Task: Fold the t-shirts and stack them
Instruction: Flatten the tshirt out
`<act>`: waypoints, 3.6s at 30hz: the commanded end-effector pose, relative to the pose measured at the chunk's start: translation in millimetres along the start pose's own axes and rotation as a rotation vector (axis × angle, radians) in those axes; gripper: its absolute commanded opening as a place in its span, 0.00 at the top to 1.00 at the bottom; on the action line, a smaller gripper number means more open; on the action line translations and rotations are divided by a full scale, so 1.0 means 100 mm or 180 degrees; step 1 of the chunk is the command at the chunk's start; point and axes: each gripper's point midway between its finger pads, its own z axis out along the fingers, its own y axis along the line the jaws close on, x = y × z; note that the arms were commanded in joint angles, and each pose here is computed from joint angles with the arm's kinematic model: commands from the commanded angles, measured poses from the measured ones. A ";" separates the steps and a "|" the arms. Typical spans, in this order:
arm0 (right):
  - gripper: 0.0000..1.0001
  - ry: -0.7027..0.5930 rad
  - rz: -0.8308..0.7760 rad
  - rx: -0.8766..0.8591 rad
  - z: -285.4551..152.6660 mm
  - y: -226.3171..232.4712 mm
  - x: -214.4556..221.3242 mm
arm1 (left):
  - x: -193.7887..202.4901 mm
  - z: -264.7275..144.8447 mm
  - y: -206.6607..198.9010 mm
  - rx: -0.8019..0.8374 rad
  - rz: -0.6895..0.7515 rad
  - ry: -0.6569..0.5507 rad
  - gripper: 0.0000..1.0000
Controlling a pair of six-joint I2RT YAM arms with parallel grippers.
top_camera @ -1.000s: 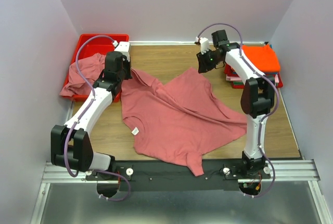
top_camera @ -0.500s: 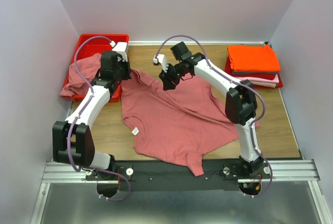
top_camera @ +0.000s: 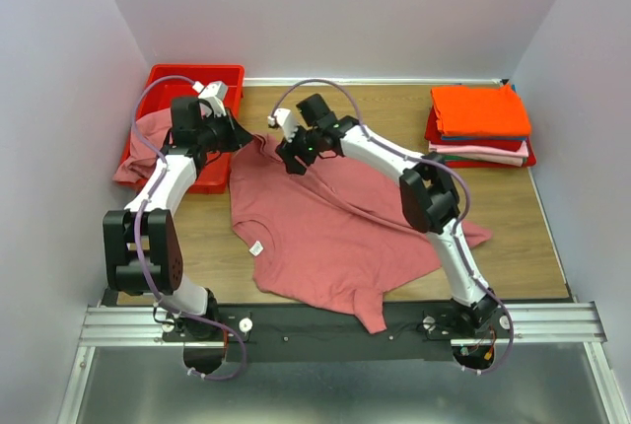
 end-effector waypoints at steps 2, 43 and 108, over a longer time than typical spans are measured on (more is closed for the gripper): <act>0.29 -0.0160 -0.0038 0.0480 0.28 -0.11 -0.27 | -0.19 -0.04 -0.16 0.0297 0.0013 -0.0108 1.00; 1.00 -0.0728 -0.0102 0.1883 -0.09 -1.10 -1.04 | -0.02 0.06 0.01 0.0272 -0.0021 0.0038 1.00; 0.56 -0.0074 0.1787 0.1046 -0.68 -2.21 1.39 | -0.38 0.46 0.03 0.0434 -0.0305 -0.0081 1.00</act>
